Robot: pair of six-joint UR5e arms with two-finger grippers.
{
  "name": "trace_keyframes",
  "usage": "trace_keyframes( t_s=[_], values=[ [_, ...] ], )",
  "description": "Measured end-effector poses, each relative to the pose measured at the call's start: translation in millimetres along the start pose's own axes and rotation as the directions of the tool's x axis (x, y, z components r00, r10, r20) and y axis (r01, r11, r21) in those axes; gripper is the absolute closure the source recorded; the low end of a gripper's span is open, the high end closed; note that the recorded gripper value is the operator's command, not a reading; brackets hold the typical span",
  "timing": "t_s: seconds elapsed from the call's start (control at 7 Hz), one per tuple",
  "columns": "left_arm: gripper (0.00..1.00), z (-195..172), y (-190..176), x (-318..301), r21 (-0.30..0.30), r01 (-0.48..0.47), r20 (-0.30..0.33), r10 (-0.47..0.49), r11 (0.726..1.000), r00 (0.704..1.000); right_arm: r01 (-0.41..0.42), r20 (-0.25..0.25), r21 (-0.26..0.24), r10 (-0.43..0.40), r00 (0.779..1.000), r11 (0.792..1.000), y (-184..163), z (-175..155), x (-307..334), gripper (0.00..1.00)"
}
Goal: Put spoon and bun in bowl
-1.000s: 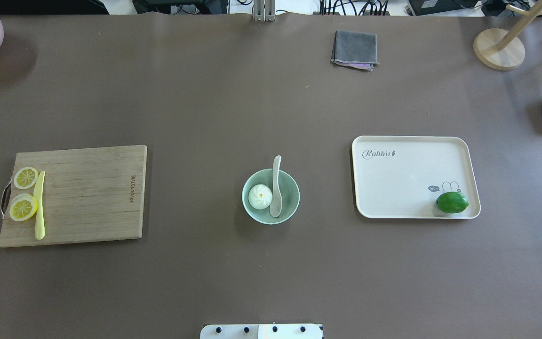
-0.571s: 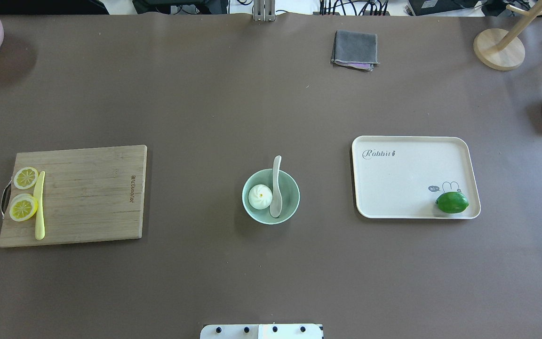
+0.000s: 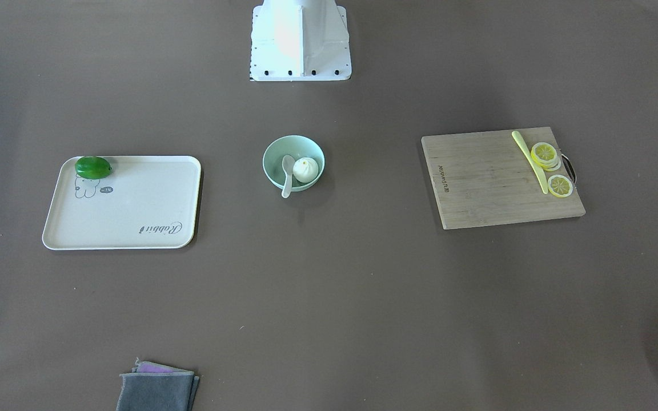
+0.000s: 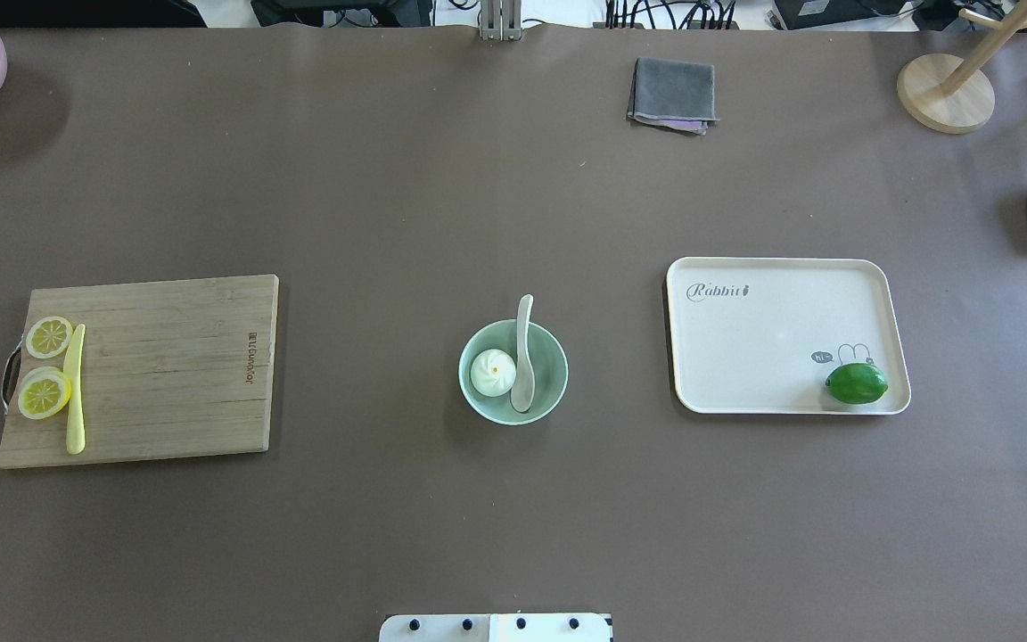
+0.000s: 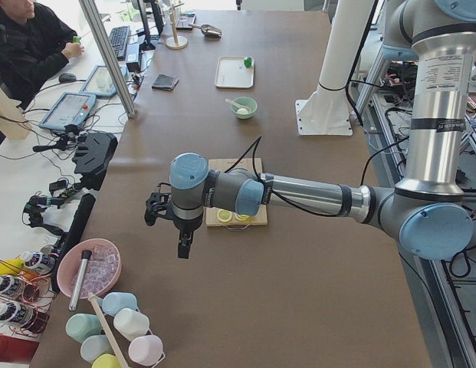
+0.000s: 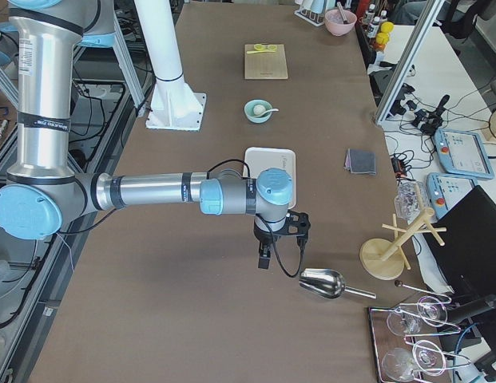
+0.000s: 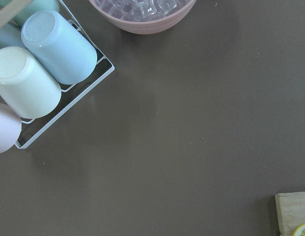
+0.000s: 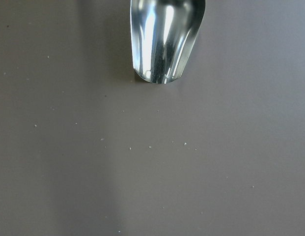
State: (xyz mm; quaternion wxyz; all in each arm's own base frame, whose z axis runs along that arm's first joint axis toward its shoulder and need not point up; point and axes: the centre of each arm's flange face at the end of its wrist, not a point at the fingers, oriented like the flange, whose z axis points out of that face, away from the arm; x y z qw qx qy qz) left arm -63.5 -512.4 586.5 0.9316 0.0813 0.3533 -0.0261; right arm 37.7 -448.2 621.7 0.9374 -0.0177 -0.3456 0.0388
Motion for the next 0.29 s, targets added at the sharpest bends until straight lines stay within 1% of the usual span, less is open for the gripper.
trace_keyframes(
  t_s=[0.29],
  values=[
    [0.02, 0.7, -1.2, -0.2, -0.002, 0.000, 0.001, 0.000, 1.000, 1.000, -0.001, -0.001, 0.001, 0.001, 1.000, 1.000, -0.7, -0.5, -0.4, 0.00]
  ],
)
